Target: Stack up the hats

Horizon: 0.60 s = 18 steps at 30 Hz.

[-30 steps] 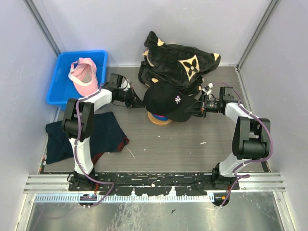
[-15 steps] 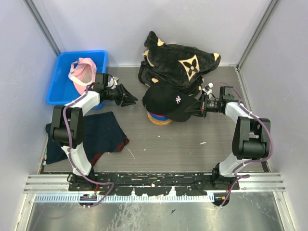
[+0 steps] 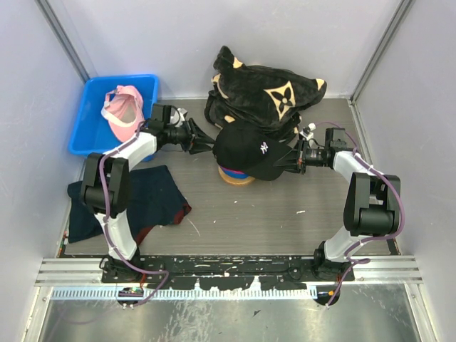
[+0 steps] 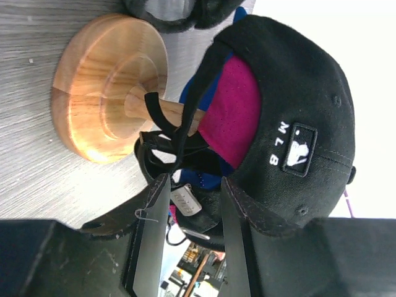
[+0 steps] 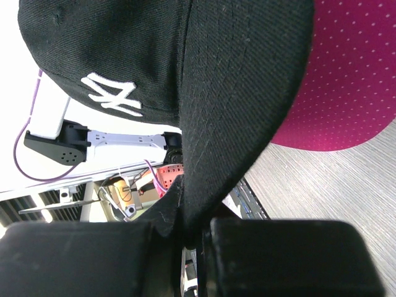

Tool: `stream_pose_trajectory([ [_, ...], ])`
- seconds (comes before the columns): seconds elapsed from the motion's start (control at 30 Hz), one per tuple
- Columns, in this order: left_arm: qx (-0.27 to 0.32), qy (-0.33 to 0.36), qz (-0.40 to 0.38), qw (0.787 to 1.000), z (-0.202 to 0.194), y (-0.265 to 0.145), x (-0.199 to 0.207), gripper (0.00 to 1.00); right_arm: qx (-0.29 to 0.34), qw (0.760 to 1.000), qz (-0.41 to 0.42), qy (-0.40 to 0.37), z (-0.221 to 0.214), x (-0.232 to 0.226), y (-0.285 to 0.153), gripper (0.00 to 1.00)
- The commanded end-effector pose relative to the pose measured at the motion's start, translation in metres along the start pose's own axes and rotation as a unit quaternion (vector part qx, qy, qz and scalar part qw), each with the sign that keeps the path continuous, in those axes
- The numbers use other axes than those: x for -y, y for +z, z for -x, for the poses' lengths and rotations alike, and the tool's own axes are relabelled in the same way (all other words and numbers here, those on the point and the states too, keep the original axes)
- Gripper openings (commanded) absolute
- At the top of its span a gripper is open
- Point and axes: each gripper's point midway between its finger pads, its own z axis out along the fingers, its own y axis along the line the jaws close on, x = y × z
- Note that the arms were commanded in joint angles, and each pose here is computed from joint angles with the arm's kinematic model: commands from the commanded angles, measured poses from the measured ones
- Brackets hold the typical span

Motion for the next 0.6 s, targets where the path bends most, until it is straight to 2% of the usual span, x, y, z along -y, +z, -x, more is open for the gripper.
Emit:
stream_pose_trajectory([
  [0.0, -0.005, 0.014, -0.02, 1.0, 0.003, 0.01, 0.018, 0.45, 0.034, 0.997, -0.062, 0.005, 0.011, 0.019, -0.003, 0.01],
  [0.3, -0.02, 0.019, -0.001, 1.0, 0.007, 0.032, 0.005, 0.45, 0.033, 0.998, -0.061, 0.002, 0.013, 0.018, -0.003, 0.01],
  [0.57, -0.043, 0.016, 0.035, 0.998, -0.003, 0.036, -0.026, 0.41, 0.033, 0.998, -0.061, 0.002, 0.014, 0.018, -0.002, 0.01],
])
